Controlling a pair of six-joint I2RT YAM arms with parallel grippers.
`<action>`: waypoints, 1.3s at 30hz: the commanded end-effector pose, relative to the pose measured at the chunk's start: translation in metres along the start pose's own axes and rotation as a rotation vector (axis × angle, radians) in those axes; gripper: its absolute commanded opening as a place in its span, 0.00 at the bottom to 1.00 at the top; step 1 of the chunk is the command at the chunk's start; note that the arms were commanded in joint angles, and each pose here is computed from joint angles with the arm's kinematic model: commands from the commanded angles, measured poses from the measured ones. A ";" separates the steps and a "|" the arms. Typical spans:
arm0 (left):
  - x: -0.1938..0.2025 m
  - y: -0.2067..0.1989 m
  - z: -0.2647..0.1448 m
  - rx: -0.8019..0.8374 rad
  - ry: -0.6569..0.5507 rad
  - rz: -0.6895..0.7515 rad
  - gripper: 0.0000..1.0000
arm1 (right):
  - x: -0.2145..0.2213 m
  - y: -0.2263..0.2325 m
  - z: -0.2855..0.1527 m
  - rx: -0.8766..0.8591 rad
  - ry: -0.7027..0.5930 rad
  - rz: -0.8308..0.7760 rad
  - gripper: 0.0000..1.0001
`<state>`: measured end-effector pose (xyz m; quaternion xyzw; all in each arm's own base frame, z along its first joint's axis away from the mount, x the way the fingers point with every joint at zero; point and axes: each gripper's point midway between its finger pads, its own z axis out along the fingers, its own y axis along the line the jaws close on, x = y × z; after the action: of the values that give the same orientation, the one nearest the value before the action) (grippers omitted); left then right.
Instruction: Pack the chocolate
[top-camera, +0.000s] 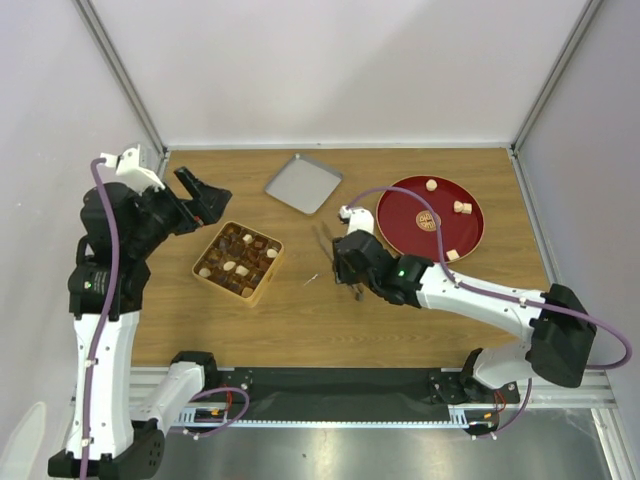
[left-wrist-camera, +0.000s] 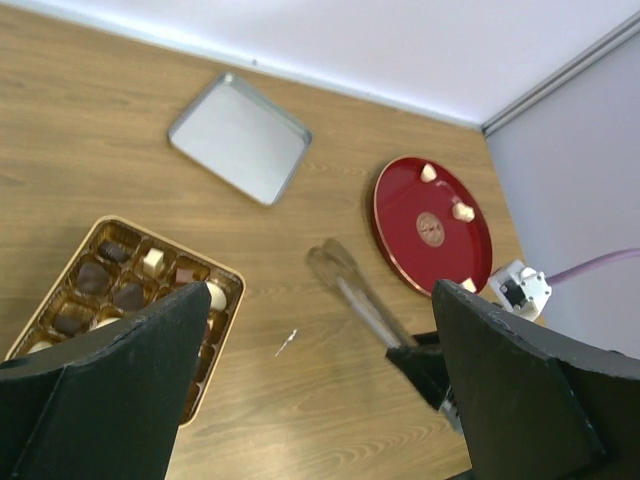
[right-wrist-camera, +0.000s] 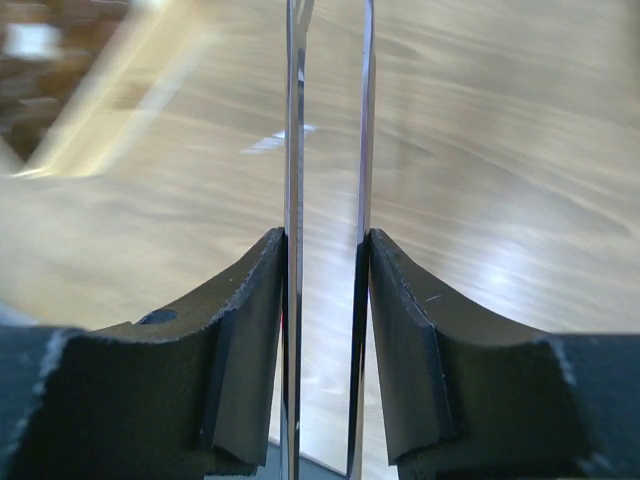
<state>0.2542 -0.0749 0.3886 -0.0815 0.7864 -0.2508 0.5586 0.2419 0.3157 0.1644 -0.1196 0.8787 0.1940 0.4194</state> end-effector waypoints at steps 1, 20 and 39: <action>0.001 0.002 0.011 0.015 -0.005 -0.014 1.00 | -0.002 -0.035 0.003 0.162 -0.074 0.071 0.42; 0.021 0.020 0.029 -0.028 0.053 -0.031 1.00 | 0.100 -0.041 0.075 0.402 0.038 0.090 0.50; 0.027 0.021 0.030 -0.022 0.063 -0.036 1.00 | 0.034 -0.026 0.030 0.374 -0.044 0.110 0.75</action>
<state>0.2757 -0.0767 0.3375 -0.1001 0.8172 -0.2486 0.5103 0.2410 0.3041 0.0781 -0.0134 0.9124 0.0455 0.4065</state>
